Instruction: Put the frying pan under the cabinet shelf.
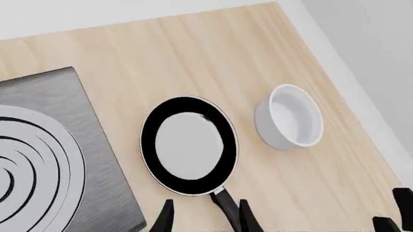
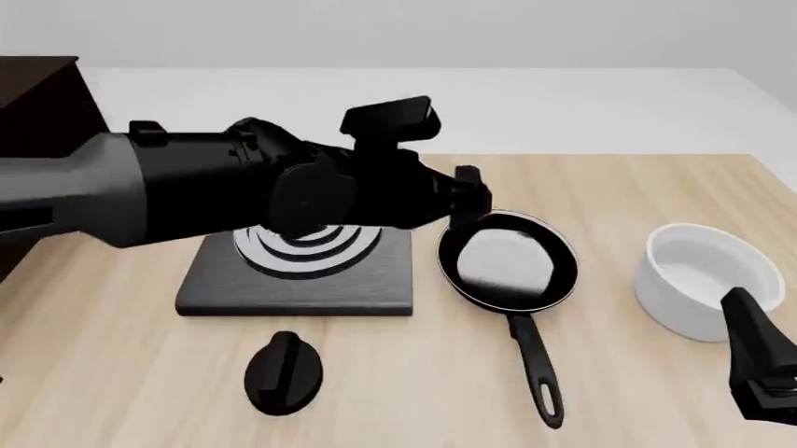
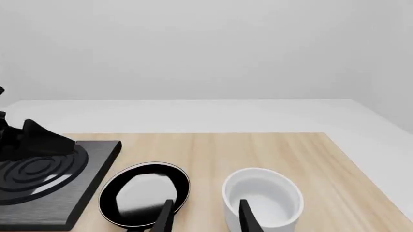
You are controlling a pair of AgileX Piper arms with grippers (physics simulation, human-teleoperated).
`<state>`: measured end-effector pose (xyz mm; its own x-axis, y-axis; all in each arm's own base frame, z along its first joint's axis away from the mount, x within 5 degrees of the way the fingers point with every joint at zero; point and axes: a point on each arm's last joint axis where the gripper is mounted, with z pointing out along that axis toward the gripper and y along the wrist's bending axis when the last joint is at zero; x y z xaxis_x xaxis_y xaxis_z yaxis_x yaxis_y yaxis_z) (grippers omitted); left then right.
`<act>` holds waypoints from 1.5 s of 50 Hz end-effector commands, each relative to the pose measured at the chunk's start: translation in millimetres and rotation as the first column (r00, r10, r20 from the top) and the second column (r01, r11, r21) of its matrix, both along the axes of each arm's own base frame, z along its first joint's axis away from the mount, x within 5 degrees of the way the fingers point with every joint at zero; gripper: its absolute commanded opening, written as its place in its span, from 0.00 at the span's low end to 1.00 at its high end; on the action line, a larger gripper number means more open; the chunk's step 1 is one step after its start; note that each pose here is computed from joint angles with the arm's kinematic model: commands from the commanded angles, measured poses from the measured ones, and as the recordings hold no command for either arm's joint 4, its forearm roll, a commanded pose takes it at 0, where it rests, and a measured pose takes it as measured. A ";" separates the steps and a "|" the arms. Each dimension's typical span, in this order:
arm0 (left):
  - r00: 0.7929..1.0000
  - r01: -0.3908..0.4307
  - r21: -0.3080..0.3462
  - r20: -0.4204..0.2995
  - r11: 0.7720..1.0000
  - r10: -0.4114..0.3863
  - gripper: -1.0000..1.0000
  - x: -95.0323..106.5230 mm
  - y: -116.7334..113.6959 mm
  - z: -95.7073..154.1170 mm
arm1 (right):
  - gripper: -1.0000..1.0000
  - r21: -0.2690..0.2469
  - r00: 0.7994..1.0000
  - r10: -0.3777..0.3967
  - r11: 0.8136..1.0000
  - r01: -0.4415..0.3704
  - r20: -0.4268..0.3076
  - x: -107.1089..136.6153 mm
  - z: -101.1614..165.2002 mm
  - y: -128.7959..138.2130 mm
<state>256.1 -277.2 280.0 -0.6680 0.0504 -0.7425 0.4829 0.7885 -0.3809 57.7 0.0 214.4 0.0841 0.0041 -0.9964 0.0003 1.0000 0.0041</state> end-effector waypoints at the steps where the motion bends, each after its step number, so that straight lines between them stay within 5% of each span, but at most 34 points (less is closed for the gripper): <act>1: 0.998 -0.002 -0.036 -0.066 0.999 0.000 1.00 -7.7 -19.6 -15.1 | 1.00 -0.001 1.000 0.000 1.000 0.000 0.000 0.4 0.0 0.0; 24: 0.989 -0.026 -0.103 -0.149 0.994 0.011 1.00 -14.9 -45.2 -51.3 | 1.00 -0.001 1.000 0.000 1.000 0.000 0.000 0.1 -0.1 0.0; 75: 0.958 -0.070 -0.128 -0.286 0.989 0.031 1.00 -28.1 -75.4 -141.9 | 1.00 0.000 1.000 0.000 1.000 0.000 0.000 1.4 0.1 0.0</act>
